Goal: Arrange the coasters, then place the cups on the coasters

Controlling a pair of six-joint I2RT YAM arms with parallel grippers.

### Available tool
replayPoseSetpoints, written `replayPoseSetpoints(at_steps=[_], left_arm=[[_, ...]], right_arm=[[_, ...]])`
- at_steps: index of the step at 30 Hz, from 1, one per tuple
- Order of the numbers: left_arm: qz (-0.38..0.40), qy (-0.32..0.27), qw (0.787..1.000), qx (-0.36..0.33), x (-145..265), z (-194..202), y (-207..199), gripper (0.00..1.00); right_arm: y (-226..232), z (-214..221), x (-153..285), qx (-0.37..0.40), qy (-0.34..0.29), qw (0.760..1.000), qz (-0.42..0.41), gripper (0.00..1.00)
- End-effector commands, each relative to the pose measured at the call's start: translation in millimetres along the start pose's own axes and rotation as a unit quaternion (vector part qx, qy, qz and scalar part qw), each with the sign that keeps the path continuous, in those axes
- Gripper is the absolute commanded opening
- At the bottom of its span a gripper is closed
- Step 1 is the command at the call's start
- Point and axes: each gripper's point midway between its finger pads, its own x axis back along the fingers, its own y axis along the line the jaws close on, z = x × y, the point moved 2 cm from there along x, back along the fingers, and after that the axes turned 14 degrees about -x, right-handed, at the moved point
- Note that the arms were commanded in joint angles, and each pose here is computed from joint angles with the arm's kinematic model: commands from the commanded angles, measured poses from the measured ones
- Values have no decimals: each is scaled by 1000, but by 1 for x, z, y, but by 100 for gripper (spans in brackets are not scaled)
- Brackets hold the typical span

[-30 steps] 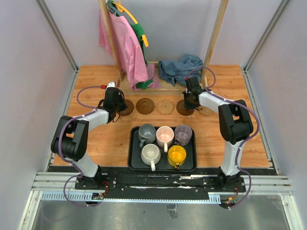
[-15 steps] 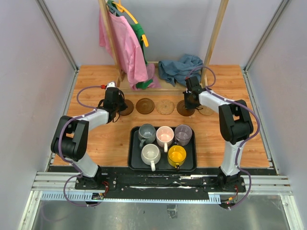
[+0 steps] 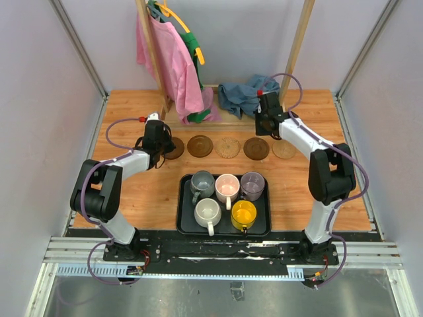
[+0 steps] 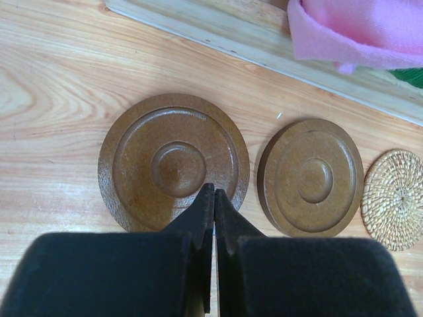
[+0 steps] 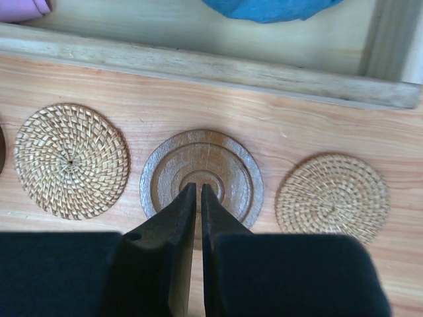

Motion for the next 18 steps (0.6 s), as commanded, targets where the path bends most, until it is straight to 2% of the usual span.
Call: replayPoseSetpoints(at_steps=[1, 6, 9, 11, 14, 18], left_arm=[[5, -31, 999, -4, 3, -23, -4, 0], [4, -49, 999, -13, 14, -36, -3, 1], [-12, -58, 998, -16, 22, -37, 4, 1], [-23, -62, 998, -15, 26, -37, 10, 1], [-35, -72, 997, -11, 32, -39, 16, 1], [-38, -96, 995, -7, 35, -41, 19, 1]], right_arm=[[-10, -13, 32, 5, -37, 999, 16, 10], [-44, -13, 58, -37, -58, 997, 38, 21], [-78, -16, 75, -92, -83, 991, 55, 38], [-102, -23, 86, -132, -106, 983, 65, 57], [-133, -37, 103, -173, -146, 971, 77, 69], [-165, -47, 116, -201, -189, 956, 101, 93]])
